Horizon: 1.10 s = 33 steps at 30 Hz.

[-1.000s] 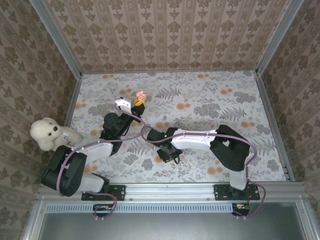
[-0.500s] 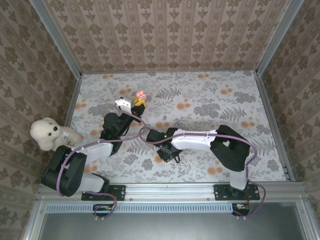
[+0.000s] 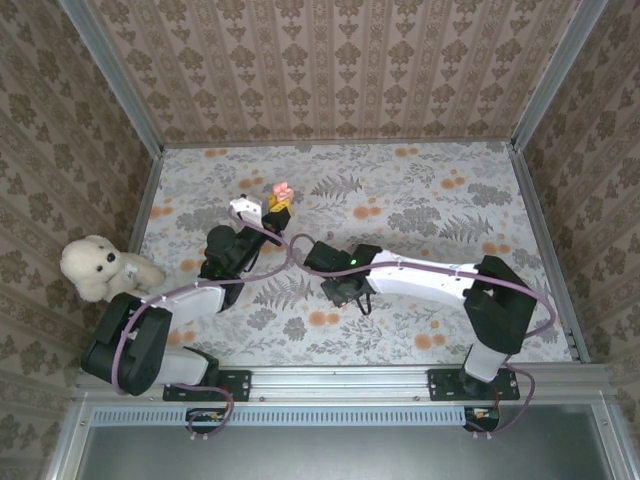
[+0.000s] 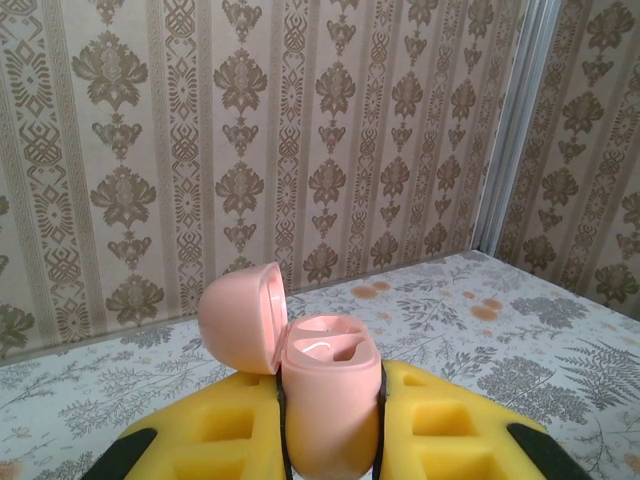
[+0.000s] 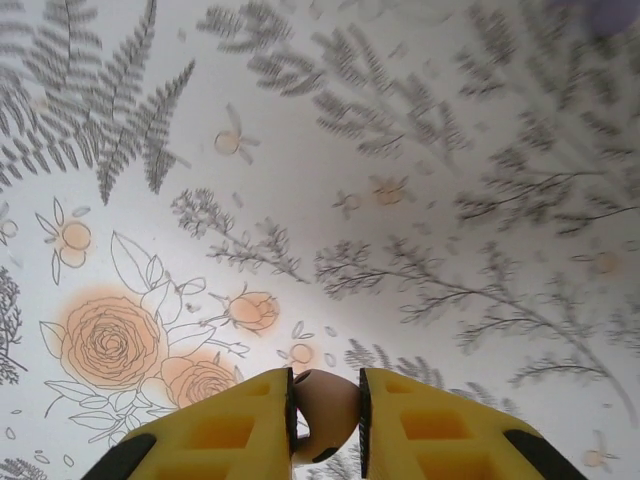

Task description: Insert wireless bluetooth earbuds into charging case

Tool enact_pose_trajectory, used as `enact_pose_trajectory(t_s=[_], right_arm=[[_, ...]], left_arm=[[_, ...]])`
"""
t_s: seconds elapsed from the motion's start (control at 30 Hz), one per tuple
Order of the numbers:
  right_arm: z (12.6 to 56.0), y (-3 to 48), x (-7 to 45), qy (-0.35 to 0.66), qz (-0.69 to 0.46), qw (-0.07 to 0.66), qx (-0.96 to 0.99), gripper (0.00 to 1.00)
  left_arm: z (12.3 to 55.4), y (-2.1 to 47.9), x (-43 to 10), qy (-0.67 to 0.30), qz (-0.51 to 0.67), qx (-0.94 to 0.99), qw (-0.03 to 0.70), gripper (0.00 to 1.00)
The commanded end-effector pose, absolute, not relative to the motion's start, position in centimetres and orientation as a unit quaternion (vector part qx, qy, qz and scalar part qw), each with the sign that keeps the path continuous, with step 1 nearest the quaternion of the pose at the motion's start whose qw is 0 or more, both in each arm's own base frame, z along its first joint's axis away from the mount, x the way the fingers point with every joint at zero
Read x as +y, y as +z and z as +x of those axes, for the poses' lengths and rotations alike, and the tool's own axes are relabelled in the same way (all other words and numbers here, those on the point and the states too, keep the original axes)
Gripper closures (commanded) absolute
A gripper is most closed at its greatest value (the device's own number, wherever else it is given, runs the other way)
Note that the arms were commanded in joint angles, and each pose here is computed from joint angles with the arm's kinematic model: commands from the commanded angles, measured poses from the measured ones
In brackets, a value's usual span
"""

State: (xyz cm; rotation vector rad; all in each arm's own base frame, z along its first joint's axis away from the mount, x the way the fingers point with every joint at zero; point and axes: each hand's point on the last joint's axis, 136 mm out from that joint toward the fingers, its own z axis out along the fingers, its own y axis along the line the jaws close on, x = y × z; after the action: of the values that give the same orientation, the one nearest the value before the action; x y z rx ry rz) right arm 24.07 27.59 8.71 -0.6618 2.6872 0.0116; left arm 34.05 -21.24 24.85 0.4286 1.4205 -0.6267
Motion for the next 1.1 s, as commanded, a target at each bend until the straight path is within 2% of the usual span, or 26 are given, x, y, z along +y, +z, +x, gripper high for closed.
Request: enact_pose_trajectory(t_s=[0.0,0.4,0.8,1.07], right_arm=[[26.0,12.9,26.7,0.005,-0.227,0.243,0.943,0.76],[30.1,25.9,26.4,0.073,-0.212,0.396,0.891,0.75],[32.6,31.7,27.6,0.112,-0.225,0.478,0.842,0.75],[32.7,35.0,28.3,0.145,-0.255,0.536,0.791,0.75]], left_arm=[[33.5,26.3,-21.4,-0.296,0.198,0.618,0.700,1.00],[31.4,26.5,-23.8,-0.351,0.262,0.599,0.670,1.00],[29.6,27.0,-27.3,-0.402,0.329,0.567,0.639,1.00],[28.8,27.9,-29.3,-0.371,0.378,0.534,0.659,1.00]])
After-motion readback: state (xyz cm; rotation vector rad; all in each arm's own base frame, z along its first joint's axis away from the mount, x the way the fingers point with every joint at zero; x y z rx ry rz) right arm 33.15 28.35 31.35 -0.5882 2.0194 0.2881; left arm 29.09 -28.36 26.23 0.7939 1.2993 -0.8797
